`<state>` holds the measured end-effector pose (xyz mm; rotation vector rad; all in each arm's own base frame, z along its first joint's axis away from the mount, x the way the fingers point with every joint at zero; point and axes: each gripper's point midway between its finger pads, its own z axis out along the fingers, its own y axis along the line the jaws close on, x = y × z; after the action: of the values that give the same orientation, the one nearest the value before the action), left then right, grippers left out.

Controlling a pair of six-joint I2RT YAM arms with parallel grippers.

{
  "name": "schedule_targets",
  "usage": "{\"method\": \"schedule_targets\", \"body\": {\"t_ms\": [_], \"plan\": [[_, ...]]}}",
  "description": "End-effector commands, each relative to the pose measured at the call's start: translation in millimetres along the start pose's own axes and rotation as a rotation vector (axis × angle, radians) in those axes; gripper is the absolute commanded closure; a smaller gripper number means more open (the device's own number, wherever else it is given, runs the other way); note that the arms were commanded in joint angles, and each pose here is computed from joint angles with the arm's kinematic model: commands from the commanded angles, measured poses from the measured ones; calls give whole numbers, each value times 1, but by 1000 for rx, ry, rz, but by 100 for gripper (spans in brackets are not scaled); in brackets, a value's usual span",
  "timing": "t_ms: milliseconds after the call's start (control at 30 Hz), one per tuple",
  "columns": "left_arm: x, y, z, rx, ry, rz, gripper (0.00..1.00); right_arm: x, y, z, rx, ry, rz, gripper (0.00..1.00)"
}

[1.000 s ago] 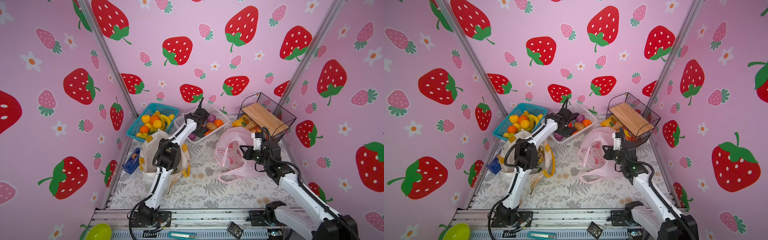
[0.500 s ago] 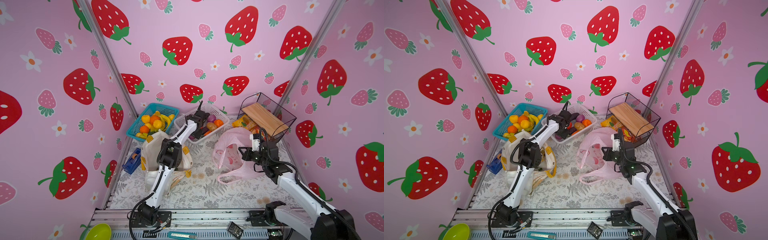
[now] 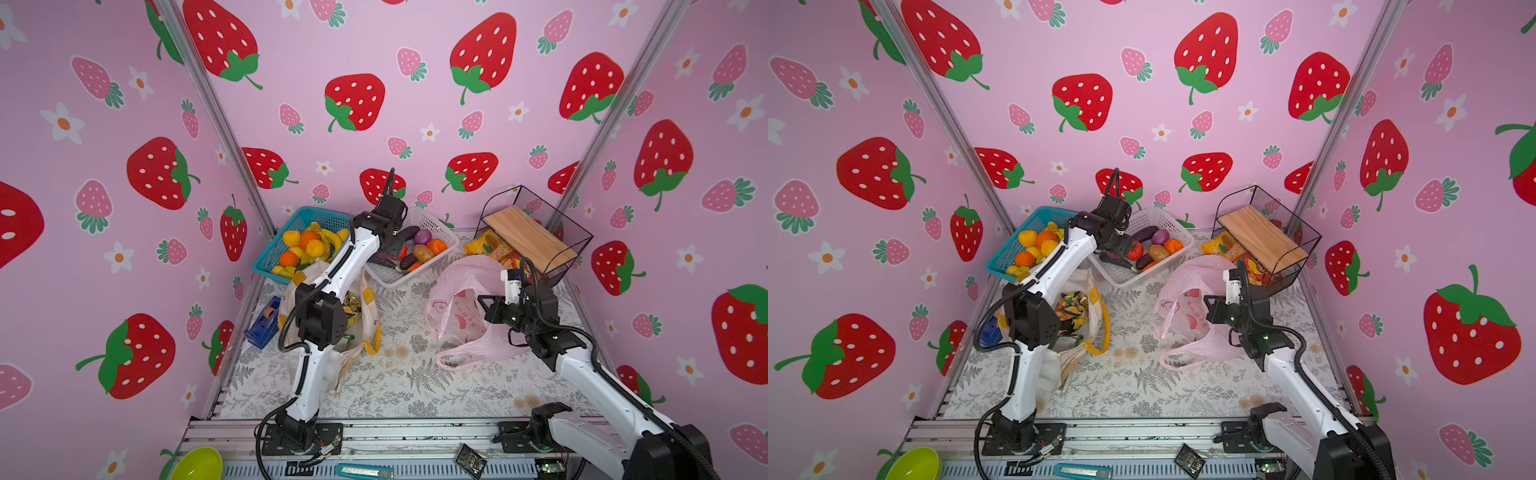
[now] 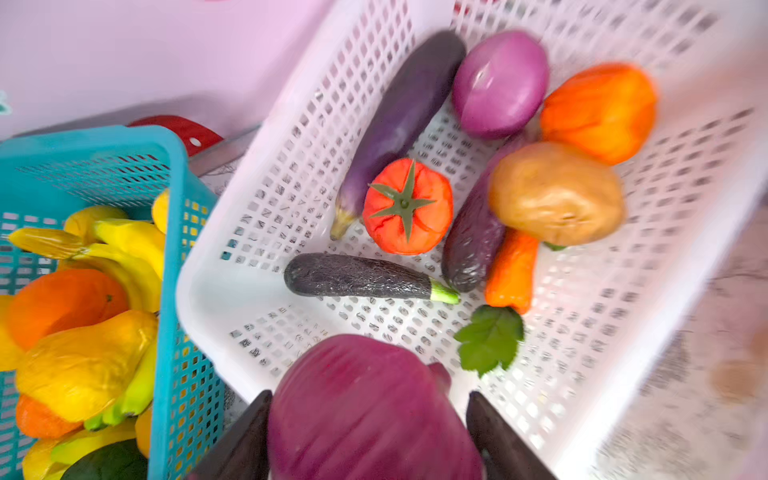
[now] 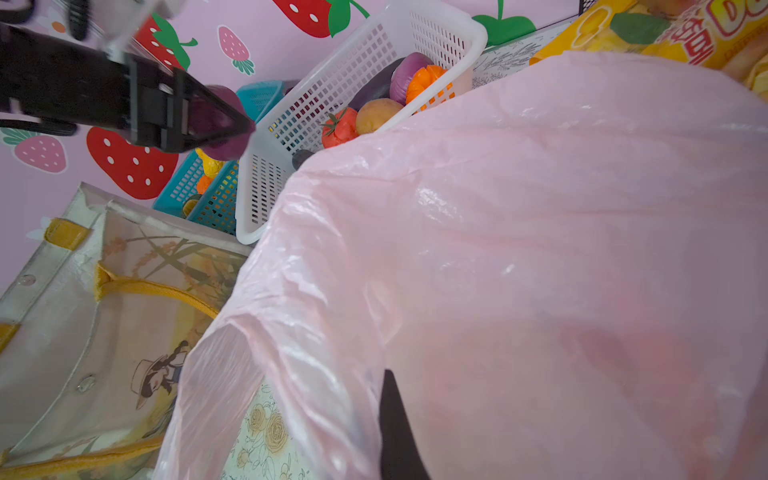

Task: Place the mixed food into the grocery bags and tie them
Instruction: 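Carry the red onion with the left gripper into the pink bag, then open the left gripper inside the bag to release the onion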

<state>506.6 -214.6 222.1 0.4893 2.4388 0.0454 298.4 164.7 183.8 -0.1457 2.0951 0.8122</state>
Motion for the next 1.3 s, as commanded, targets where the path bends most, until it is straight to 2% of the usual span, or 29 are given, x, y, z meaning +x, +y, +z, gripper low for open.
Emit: {"method": "schedule_targets", "body": {"t_ms": [0, 133, 233, 333, 433, 567, 700, 833, 933, 1100, 1267], "plan": [[-8, -30, -39, 142, -95, -45, 62, -8, -1, -4, 7, -28, 10, 100], [12, -73, -82, 319, -199, -64, 64, -13, 1, -4, -19, -31, 28, 100], [46, -103, -110, 438, -235, -58, 64, -15, 2, -4, -41, -27, 43, 100], [79, -143, -141, 605, -264, -4, 65, -17, 2, -2, -51, -21, 42, 100], [93, -192, -180, 787, -333, 64, 65, -18, 4, 0, -66, -9, 39, 100], [101, -247, -203, 906, -352, 170, 65, -17, 8, 2, -93, 4, 40, 100], [100, -276, -174, 921, -255, 162, 65, -18, 14, -2, -115, 11, 36, 100], [104, -285, -134, 845, -179, 168, 65, -21, 14, -9, -91, 2, 15, 100], [105, -281, -103, 774, -145, 156, 64, -21, 19, -13, -109, 4, 8, 100], [106, -260, -50, 579, -94, 123, 64, -16, 30, -14, -182, 24, 25, 100], [104, -267, -27, 559, -99, 31, 63, -17, 47, -17, -309, -6, 141, 100]]}}
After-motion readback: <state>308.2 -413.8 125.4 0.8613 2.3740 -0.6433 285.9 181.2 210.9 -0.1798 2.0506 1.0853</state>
